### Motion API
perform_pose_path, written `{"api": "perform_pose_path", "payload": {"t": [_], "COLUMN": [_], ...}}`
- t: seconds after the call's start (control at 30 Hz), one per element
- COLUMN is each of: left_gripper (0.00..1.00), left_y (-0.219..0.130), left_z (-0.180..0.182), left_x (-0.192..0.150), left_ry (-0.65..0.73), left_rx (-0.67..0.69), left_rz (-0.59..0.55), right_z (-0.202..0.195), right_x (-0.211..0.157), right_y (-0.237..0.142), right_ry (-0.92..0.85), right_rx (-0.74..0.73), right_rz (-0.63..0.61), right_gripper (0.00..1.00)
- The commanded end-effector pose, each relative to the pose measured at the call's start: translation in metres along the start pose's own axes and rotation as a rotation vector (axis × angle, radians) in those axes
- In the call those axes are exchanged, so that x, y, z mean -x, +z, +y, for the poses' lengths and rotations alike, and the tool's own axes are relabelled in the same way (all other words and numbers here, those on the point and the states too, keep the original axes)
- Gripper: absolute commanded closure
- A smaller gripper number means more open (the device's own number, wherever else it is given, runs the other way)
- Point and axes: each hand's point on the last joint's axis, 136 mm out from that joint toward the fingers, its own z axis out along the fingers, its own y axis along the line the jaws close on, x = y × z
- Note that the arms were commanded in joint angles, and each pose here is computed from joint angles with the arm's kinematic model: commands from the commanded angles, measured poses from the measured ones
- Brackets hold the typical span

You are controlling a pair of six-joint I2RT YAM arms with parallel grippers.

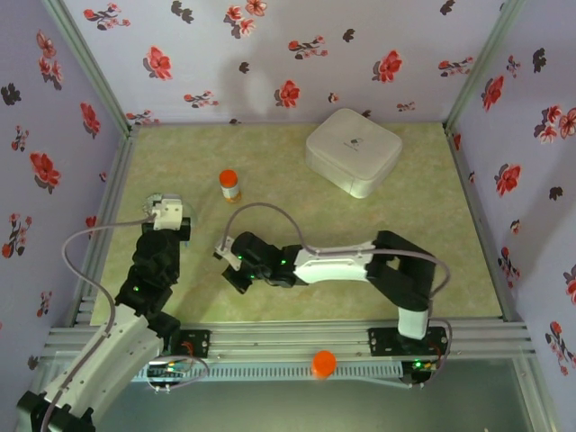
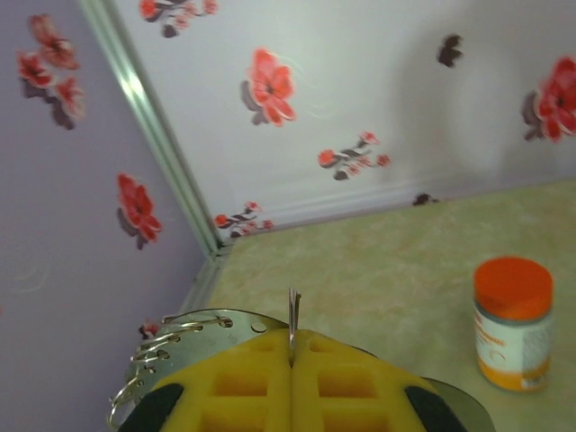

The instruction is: Put the keys on the keyring

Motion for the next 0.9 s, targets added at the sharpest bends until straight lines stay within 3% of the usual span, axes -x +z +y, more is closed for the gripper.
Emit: {"api": "perform_pose_path", "payload": {"t": [0.0,0.3,0.5,0.7,0.87], "left_gripper": [1.00,1.00,1.00,1.00,1.00], "left_y": [-0.005,-0.038,-0.077,-0.079,-0.076], "left_z": [-0.020,-0.101,-0.145,-0.151,-0.158], "left_x": [0.033,0.045,0.046,0.045,0.038], "left_ry": [0.034,0.084,0.119,0.153,0.158], "left_rx": [-0.154,-0.660,-1.025,-1.077,-1.095], "left_rz": [-0.108,-0.200,-0.195,-0.179,-0.178], "right_z": [-0.009,-0.041,-0.054,-0.061,-0.061], "right_x": [-0.032,-0.051,-0.052,-0.056,-0.080], "right_y": [-0.030,-0.102,-0.147,-0.167,-0.153], "right_ry": [0.019,0.177,0.156,0.233,0.411], "right_rx": [-0.040,-0.036,-0.070,-0.089,-0.062], "right_rz": [0.074,-0.083,-0.165,-0.205,-0.101], "right_gripper": [1.00,1.00,1.00,1.00,1.00]}}
